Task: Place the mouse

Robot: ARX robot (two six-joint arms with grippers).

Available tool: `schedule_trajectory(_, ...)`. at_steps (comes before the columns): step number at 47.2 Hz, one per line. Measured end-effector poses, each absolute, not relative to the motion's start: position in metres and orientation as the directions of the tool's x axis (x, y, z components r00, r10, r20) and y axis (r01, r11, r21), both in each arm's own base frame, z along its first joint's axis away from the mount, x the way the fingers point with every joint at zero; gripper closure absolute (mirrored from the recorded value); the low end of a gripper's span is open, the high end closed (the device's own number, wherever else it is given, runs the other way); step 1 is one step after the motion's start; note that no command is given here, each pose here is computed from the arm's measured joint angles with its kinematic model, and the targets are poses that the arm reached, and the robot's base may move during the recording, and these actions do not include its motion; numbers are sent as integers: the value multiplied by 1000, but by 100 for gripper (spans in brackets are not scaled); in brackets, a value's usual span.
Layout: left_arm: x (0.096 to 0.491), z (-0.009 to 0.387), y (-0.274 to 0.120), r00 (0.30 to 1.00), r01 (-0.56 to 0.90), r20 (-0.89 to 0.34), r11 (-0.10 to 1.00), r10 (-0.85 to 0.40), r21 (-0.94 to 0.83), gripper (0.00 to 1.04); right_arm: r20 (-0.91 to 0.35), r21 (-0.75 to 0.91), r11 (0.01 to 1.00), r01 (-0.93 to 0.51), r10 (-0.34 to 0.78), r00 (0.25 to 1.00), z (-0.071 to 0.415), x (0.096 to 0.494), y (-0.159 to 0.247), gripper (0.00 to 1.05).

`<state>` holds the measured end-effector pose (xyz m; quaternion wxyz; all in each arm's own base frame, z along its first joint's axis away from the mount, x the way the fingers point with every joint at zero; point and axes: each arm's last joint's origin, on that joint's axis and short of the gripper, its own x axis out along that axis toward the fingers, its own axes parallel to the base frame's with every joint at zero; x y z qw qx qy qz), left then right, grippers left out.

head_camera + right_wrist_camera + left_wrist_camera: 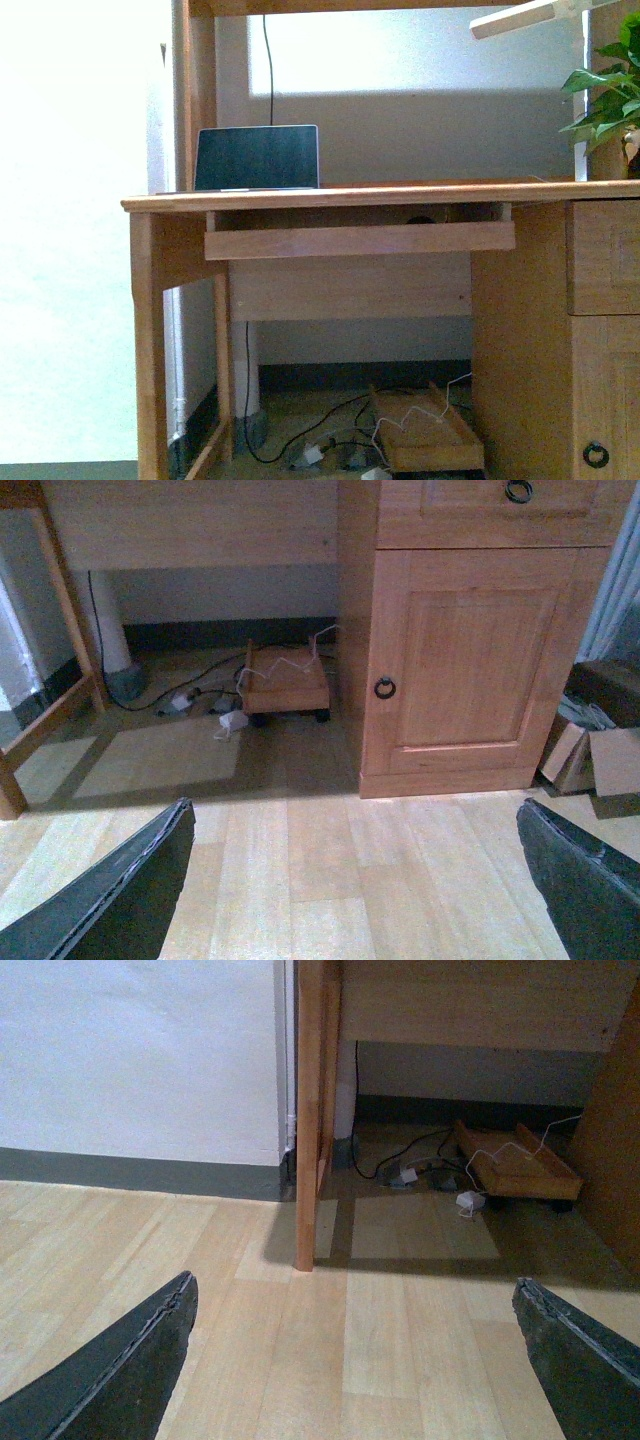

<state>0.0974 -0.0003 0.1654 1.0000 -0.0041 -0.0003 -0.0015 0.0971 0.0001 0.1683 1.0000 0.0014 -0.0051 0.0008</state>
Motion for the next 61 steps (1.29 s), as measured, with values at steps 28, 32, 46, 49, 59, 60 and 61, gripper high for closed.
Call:
schedule_trajectory(28,97,165,0,1000,3,1,1000,-3,-8,8,10,3,1000,-2,2,1000,168,97,0,7)
schedule_trajectory(32,97,165,0,1000,3,1,1000,-3,-8,8,10,3,1000,-2,2,1000,168,97,0,7)
schedule_trajectory(46,97,165,0,1000,3,1,1000,-3,-8,8,10,3,1000,-2,2,1000,168,97,0,7)
schedule_trajectory(49,97,165,0,1000,3,0,1000,-3,-8,8,10,3,1000,-2,2,1000,168,97,0,7)
schedule_trajectory(59,97,165,0,1000,3,0,1000,-3,-8,8,10,3,1000,-2,2,1000,168,97,0,7)
schedule_trajectory(60,97,165,0,1000,3,1,1000,-3,-8,8,10,3,1000,-2,2,1000,168,97,0,7)
schedule_trajectory(61,97,165,0,1000,3,1,1000,-3,-8,8,10,3,1000,-2,2,1000,168,97,0,7)
